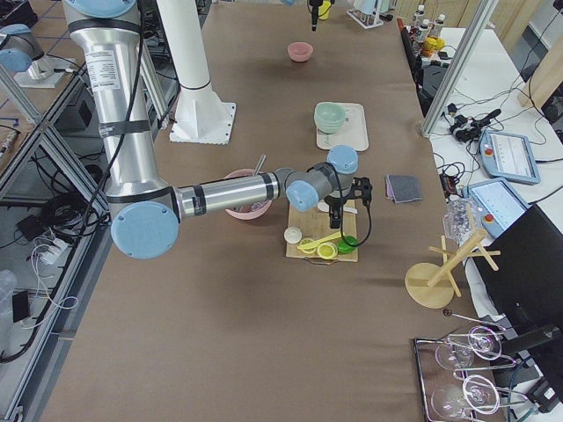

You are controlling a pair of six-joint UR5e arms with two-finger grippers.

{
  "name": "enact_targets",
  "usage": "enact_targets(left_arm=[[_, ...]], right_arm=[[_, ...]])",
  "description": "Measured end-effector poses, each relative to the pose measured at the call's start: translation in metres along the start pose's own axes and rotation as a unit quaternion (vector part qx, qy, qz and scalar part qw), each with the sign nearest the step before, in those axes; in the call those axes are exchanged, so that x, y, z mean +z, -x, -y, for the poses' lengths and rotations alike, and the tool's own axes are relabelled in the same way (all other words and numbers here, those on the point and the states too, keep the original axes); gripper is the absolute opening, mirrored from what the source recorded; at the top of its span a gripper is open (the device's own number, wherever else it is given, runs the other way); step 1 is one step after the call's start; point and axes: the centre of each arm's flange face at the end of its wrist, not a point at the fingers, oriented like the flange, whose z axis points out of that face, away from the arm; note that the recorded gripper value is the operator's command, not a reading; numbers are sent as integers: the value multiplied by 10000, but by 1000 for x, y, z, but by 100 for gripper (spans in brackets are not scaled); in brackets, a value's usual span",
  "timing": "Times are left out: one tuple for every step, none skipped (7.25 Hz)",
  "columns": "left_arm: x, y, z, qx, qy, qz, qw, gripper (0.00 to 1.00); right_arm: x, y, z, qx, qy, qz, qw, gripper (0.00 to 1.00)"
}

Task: Stack pink bowl on green and place spoon
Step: 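Grasp the pink bowl rim with left gripper while right grasps white spoon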

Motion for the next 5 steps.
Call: enact_targets(left_arm=[[17, -17, -5, 168, 169, -23, 9997, 76], [32, -29, -10, 297, 315, -34, 9991, 45], [40, -37, -14, 377, 403, -42, 9985, 0], [44, -42, -16, 416, 458, -66, 9981, 0], [46, -46, -17, 429, 507, -116, 9977, 0]], right_arm=[[7, 24, 2, 56, 20, 28, 10000, 100], [14, 39, 2, 72, 27, 26, 10000, 100], [17, 47, 3, 74, 23, 26, 10000, 100], [19, 52, 4, 75, 22, 30, 10000, 100], [21, 57, 7, 68, 25, 36, 10000, 100]])
